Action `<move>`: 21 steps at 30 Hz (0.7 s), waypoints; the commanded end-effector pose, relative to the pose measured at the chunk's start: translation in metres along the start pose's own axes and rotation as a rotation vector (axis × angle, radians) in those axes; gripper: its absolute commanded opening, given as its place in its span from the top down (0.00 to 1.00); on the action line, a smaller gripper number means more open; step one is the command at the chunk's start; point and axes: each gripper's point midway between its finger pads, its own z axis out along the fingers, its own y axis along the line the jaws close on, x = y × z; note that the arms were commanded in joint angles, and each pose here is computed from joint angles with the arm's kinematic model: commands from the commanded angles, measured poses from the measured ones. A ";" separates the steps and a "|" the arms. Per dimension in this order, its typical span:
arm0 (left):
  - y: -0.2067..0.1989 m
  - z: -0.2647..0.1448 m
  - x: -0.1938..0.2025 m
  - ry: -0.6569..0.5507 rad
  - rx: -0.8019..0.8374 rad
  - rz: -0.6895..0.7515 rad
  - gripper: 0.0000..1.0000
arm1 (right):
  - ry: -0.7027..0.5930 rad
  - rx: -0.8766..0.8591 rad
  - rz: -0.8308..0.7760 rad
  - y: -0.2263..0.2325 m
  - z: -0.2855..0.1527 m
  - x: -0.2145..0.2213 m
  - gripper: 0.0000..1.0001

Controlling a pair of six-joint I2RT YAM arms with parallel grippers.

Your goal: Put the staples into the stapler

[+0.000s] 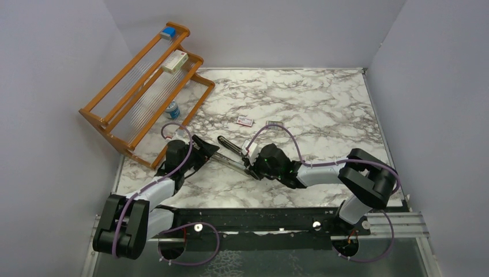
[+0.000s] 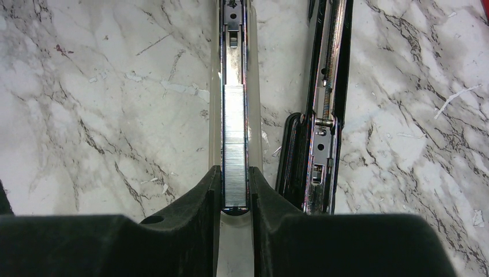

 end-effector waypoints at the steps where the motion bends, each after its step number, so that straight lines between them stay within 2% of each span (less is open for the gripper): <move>1: -0.003 0.002 -0.009 -0.040 0.014 0.005 0.18 | 0.027 -0.026 -0.012 0.006 0.003 0.011 0.75; 10: 0.000 0.004 -0.007 -0.034 0.004 0.002 0.18 | 0.033 -0.017 -0.007 0.005 0.000 0.015 0.72; 14: 0.001 0.006 -0.006 -0.027 0.002 -0.003 0.18 | 0.032 -0.022 -0.001 0.006 0.000 0.015 0.88; 21: 0.001 0.012 -0.004 -0.021 0.020 -0.046 0.18 | 0.026 -0.032 0.043 0.010 0.004 0.015 0.96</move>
